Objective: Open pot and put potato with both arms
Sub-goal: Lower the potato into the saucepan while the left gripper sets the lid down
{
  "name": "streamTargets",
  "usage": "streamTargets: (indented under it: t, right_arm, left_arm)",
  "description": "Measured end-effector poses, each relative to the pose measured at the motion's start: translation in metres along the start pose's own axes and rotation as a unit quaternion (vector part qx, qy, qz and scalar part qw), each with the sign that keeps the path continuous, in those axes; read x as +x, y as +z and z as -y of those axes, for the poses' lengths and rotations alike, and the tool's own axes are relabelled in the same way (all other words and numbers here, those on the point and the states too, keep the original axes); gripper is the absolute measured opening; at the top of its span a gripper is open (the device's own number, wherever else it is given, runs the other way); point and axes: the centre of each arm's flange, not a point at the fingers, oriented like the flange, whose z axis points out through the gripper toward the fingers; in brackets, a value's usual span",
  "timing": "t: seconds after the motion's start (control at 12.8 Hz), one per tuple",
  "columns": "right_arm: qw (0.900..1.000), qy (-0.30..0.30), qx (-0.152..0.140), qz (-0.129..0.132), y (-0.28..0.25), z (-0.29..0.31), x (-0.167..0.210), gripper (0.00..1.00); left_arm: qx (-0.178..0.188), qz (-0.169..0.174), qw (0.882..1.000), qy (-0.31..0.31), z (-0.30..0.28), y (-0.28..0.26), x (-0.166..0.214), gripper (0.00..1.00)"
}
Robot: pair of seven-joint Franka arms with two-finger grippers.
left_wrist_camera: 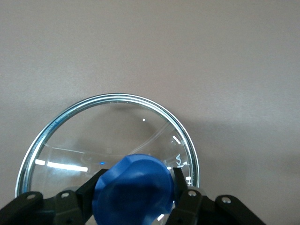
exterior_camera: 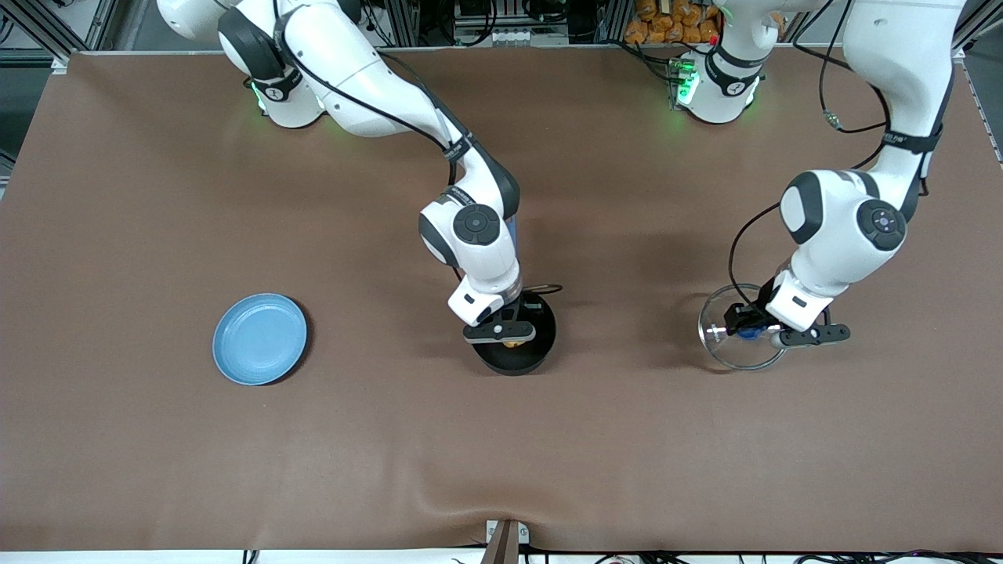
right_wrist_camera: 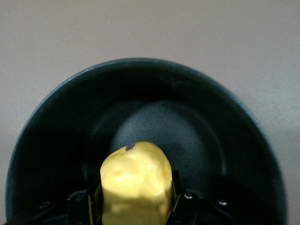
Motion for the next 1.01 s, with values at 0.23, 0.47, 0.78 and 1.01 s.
streamTargets:
  t: [0.23,0.47,0.78,1.01]
  right_arm:
    - [1.000,0.001,0.001,-0.004,0.004,0.003,0.002,0.59]
    - [1.000,0.002,0.001,-0.007,0.004,0.002,0.005,0.59]
    - [1.000,0.005,0.002,-0.014,-0.001,0.000,0.012,0.79]
    - [0.999,0.004,0.009,-0.032,-0.026,0.005,0.027,1.00]
  left_arm:
    - [0.000,-0.005,1.000,0.004,0.003,0.021,-0.002,0.60]
    - [0.000,-0.012,1.000,0.008,0.005,0.036,-0.002,0.60]
    - [-0.001,-0.019,1.000,0.008,0.006,0.049,-0.002,0.82]
    - [-0.002,-0.027,1.000,0.009,0.004,0.044,0.002,1.00]
